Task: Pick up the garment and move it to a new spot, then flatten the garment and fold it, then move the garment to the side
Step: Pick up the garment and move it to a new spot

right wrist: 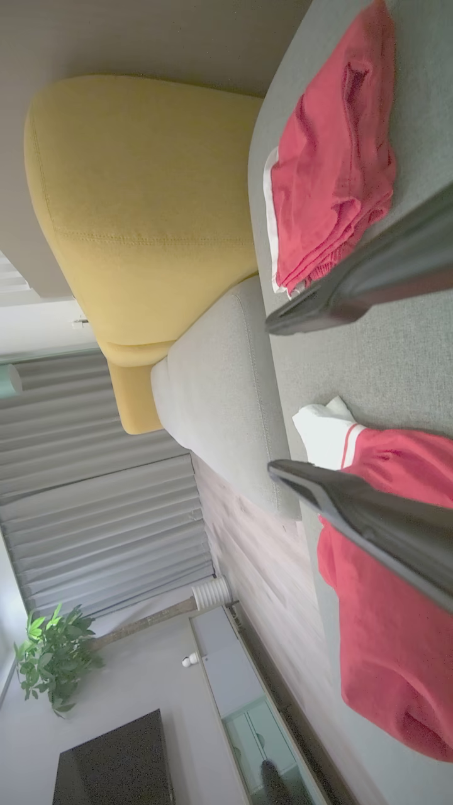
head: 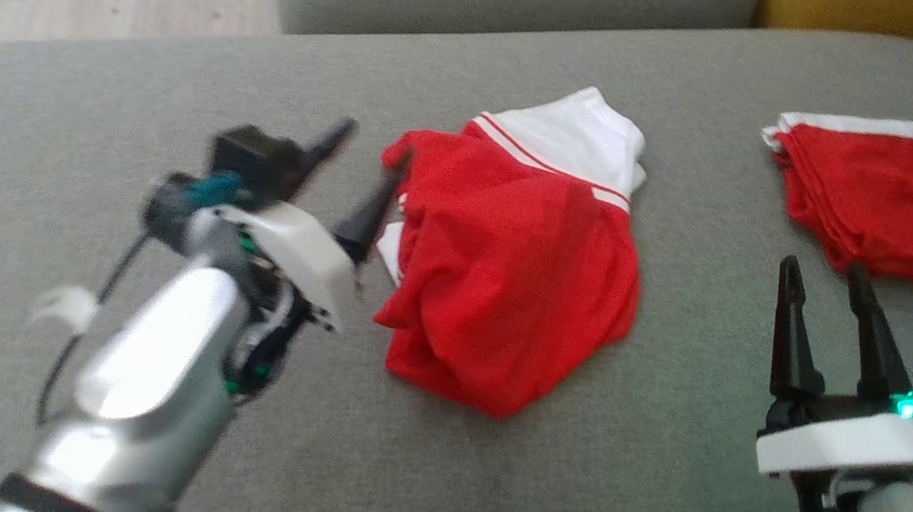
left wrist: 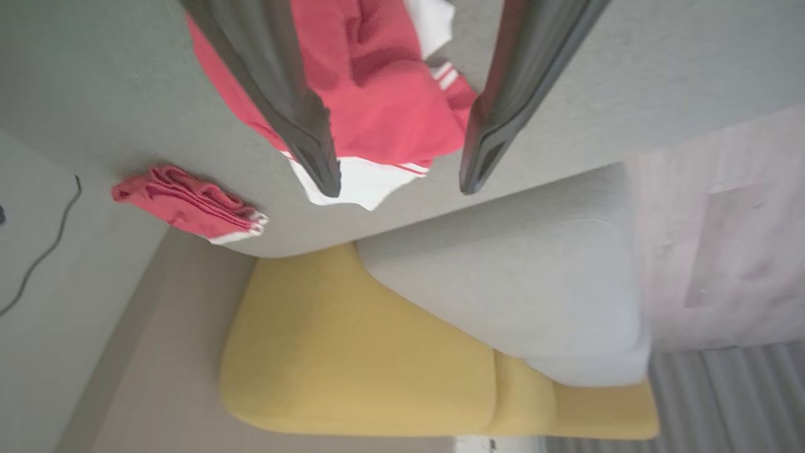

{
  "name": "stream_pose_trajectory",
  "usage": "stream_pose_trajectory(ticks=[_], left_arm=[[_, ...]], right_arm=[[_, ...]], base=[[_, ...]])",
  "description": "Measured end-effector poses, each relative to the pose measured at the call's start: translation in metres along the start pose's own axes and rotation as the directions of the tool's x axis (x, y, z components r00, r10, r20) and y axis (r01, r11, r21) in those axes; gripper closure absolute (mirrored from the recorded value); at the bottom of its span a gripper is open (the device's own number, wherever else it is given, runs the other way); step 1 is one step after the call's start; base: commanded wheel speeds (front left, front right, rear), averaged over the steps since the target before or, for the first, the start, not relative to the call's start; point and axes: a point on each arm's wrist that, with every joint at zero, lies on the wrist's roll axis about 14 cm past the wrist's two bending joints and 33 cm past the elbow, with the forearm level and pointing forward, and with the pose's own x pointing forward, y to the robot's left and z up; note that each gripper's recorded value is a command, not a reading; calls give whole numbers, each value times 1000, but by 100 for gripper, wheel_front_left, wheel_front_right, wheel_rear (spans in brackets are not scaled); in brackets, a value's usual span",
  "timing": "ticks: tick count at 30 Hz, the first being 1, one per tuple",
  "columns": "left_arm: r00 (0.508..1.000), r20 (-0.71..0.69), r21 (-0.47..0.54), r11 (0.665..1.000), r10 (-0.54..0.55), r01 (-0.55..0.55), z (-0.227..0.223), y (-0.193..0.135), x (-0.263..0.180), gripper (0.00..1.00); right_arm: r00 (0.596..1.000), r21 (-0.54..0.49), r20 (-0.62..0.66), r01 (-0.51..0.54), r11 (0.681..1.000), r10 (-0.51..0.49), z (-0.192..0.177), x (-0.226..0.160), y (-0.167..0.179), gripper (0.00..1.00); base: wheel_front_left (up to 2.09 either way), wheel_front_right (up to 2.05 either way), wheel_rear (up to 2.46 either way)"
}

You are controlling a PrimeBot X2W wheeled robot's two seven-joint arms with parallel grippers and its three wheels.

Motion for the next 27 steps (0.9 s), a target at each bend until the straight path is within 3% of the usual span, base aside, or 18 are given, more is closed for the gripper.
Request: stream_pose_trajectory(ticks=[6,13,21,27], left_arm=[[971,163,11,984,175,-179,31,44,-46,0],[927,116,-38,935,356,-354,-17,47,-111,0],[895,146,-34,906,422,-422,-15,47,-127,0],[893,136,-44,903,429,-427,-20,47,-130,0]], right_arm=[[999,10,-24,-36,999,36,-10,-6,14,0],[999,16,-29,-41,999,41,-12,-12,17,0],[998,12,-38,-45,999,45,-15,-13,17,0],[998,13,-51,-41,999,42,-19,-18,17,0]], base=[[0,0,0],[0,0,0],[0,0,0],[0,0,0]])
